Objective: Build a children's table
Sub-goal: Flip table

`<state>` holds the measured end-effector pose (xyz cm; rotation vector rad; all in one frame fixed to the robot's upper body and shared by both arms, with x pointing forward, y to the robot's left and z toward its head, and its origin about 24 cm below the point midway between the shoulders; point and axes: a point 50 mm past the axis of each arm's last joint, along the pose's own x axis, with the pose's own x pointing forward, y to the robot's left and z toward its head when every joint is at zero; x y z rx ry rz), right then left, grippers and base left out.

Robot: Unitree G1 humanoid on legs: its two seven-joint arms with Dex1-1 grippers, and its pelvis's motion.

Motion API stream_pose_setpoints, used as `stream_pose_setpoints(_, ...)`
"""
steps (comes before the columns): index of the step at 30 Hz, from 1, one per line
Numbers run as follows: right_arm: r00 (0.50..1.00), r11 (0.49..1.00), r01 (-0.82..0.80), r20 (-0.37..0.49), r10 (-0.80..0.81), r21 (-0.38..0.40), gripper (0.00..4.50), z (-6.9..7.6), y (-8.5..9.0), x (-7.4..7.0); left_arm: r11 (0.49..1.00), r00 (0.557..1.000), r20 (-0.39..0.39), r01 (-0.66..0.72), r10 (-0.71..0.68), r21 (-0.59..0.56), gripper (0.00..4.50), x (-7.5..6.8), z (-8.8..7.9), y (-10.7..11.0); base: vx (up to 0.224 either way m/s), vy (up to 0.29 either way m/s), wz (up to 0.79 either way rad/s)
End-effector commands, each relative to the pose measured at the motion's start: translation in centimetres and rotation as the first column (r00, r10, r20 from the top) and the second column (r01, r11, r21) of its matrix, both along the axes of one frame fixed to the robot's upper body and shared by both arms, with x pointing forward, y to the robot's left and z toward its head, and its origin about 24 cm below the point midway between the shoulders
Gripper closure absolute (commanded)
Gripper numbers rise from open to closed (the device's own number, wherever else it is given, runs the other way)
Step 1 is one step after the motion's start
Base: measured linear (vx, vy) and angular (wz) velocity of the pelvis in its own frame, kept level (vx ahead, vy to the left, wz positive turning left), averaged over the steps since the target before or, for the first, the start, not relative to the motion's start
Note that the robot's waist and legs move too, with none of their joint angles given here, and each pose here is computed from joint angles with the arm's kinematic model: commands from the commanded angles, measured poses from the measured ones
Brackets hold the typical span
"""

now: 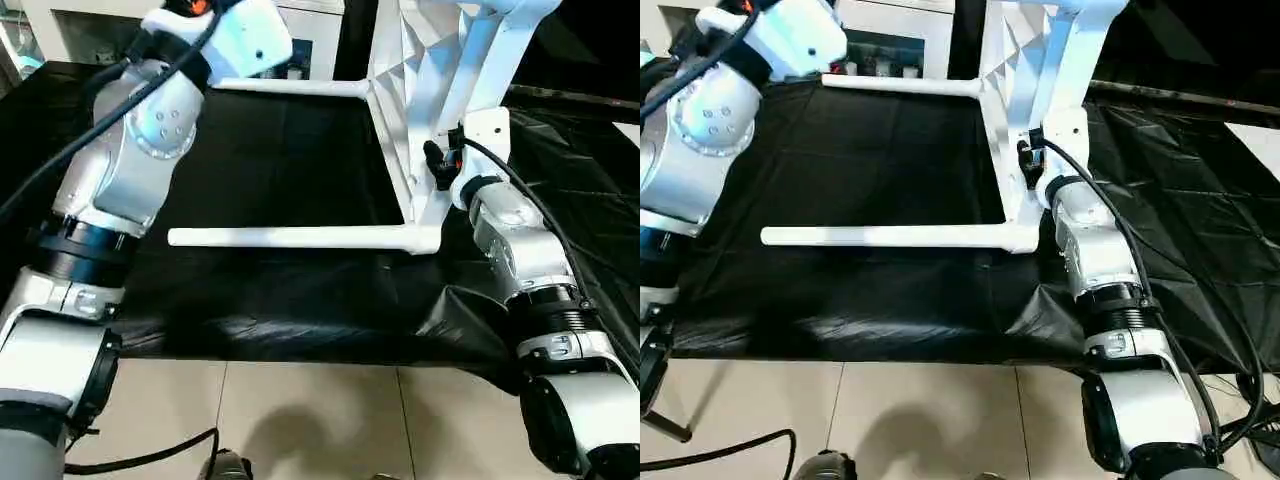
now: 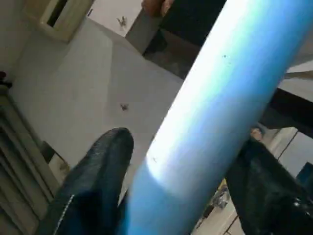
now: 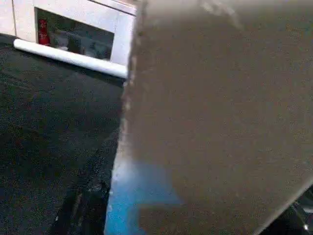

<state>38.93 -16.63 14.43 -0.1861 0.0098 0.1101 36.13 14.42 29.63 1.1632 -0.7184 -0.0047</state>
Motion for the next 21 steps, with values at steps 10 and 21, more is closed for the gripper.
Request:
stream_pose_setpoints(10, 0.988, 0.989, 0.036, 0.152, -0.014, -0.144, 2.43, 4.8, -2.7, 0.6, 0.989, 0.982, -0.179, 0.04, -0.065, -0.143, 1.96, 0.6, -1.9, 0.2, 0.0, 0.0, 0.0)
stream_pose_setpoints(21, 0.945, 0.925, 0.024, 0.311, 0.104, -0.38, 2.49, 14.4, -4.5, 1.2, 0.861, 0.939, -0.319, -0.055, -0.128, -0.505, 2.02, -0.1, -5.4, 3.4, 0.0, 0.0, 0.0)
